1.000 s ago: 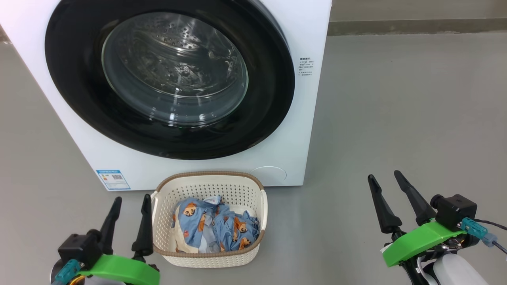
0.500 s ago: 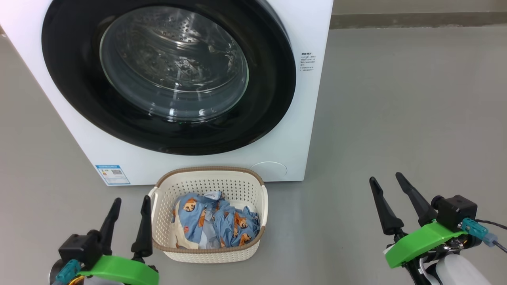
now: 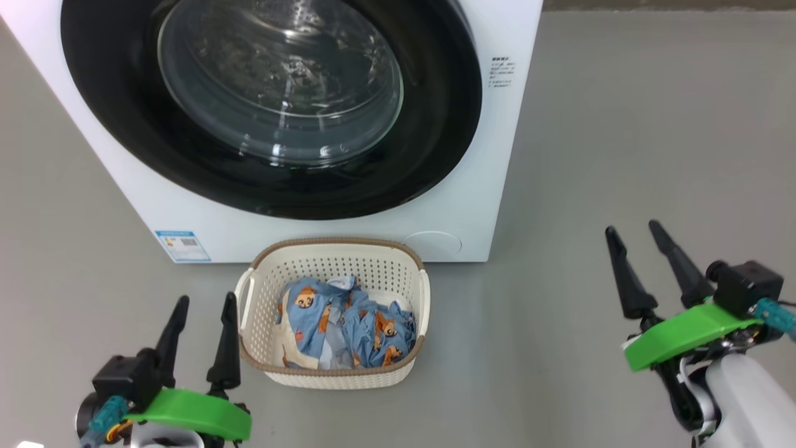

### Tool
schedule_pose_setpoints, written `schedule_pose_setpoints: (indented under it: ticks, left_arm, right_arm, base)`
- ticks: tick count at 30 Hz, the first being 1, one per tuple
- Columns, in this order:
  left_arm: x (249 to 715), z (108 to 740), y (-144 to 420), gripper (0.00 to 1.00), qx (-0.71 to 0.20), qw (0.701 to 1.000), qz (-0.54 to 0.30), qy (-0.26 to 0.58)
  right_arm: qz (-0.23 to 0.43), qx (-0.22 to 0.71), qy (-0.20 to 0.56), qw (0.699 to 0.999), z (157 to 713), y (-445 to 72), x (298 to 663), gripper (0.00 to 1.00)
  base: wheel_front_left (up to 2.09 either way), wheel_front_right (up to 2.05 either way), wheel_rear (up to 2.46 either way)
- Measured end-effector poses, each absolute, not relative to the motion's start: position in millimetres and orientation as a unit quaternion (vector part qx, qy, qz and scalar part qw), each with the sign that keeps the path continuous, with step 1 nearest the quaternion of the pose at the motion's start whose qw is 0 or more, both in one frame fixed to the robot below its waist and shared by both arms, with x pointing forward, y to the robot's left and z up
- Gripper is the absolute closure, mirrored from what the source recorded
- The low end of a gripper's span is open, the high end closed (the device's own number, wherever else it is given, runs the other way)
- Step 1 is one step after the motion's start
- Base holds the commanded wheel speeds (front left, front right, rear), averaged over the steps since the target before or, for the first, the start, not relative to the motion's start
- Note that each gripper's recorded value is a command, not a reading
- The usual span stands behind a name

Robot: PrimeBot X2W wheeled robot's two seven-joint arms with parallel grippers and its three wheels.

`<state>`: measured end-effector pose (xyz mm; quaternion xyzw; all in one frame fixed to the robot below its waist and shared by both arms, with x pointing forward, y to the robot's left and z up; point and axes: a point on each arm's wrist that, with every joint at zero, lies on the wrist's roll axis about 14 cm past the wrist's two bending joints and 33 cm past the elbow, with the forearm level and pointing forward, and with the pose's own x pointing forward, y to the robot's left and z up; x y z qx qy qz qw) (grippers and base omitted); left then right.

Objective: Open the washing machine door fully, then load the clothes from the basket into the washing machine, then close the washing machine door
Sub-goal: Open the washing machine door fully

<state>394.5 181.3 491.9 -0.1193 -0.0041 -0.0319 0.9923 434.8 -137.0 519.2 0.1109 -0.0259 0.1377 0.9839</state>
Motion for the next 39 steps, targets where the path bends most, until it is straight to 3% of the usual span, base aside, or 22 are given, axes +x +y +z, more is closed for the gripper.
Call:
schedule_pose_setpoints:
  ticks: [1, 2, 3, 8, 16, 25, 39]
  left_arm:
    - [396, 493, 182, 0.0, -0.119, 0.992, -0.031, -0.006]
    - [397, 494, 183, 0.0, -0.12, 0.992, -0.029, -0.008]
    - [398, 494, 184, 0.0, -0.12, 0.992, -0.027, -0.009]
    - [402, 492, 192, 0.0, -0.119, 0.993, -0.017, -0.007]
    - [409, 485, 202, 0.0, -0.111, 0.994, -0.003, 0.0]
    - [413, 473, 213, 0.0, -0.113, 0.993, 0.016, 0.014]
    - [423, 458, 229, 0.0, -0.116, 0.992, 0.045, 0.024]
  right_arm:
    - [0.137, 0.11, -0.028, 0.984, 520, -138, 438, 0.0]
    - [0.137, 0.109, -0.029, 0.984, 521, -139, 441, 0.09]
    - [0.137, 0.107, -0.03, 0.984, 522, -140, 445, 0.46]
    - [0.126, 0.108, -0.04, 0.985, 528, -148, 465, 1.0]
    - [0.125, 0.139, -0.051, 0.981, 539, -150, 501, 1.0]
    - [0.135, 0.236, -0.058, 0.961, 560, -143, 543, 1.0]
    - [0.192, 0.423, -0.032, 0.885, 601, -117, 601, 1.0]
  base:
    - [0.0, 0.0, 0.0]
    - [0.0, 0.0, 0.0]
    - [0.0, 0.0, 0.0]
    - [0.0, 0.0, 0.0]
    - [0.0, 0.0, 0.0]
    - [0.0, 0.0, 0.0]
    - [0.0, 0.0, 0.0]
